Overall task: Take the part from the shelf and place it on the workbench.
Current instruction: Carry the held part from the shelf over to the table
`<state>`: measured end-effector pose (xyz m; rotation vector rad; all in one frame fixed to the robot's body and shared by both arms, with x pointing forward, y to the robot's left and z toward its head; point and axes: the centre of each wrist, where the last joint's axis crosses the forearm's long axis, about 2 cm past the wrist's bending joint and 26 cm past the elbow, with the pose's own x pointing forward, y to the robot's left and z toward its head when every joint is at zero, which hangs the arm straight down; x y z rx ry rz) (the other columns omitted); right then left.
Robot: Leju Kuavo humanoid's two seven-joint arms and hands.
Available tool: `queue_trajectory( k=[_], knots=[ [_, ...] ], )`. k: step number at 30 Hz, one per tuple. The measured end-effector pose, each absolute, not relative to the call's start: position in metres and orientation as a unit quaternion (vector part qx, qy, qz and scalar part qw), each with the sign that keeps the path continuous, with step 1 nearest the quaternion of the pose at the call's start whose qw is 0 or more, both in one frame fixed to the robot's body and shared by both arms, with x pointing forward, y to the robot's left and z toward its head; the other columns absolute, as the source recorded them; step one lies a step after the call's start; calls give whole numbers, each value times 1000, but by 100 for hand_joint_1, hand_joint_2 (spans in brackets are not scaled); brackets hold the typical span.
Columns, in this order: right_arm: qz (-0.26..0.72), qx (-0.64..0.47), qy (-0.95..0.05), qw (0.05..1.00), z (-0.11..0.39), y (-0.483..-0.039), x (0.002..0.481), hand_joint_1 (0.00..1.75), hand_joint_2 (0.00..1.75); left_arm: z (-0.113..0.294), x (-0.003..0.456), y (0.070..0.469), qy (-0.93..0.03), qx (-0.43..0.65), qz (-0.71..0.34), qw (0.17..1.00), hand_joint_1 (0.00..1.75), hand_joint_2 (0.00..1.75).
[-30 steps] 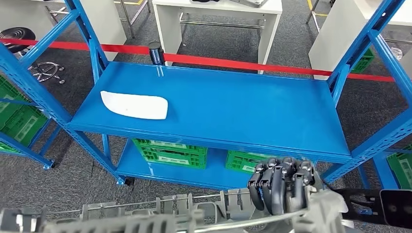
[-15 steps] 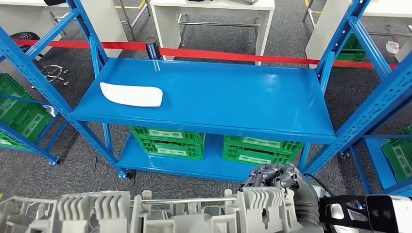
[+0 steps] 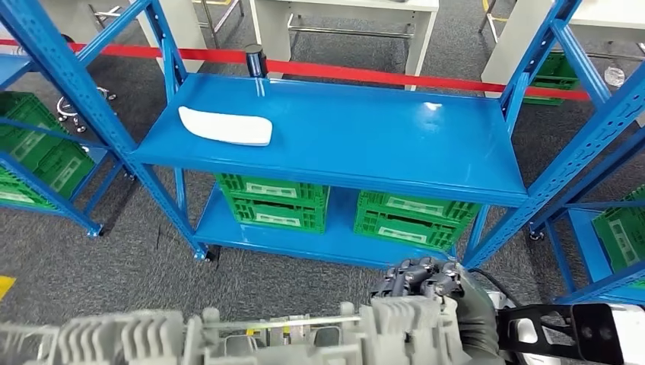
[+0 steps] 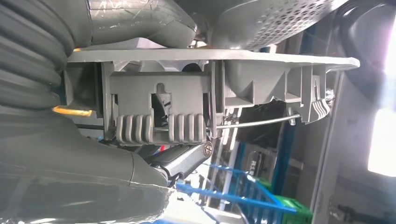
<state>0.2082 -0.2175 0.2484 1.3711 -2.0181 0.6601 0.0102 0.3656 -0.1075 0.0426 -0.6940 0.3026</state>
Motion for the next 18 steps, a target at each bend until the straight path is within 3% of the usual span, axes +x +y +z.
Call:
queue_trajectory(
  k=[18],
  knots=[
    [273,506,-775,261,259,-217,216,150,175,-109,12,357,-328,15,134,935,0,0]
  ],
)
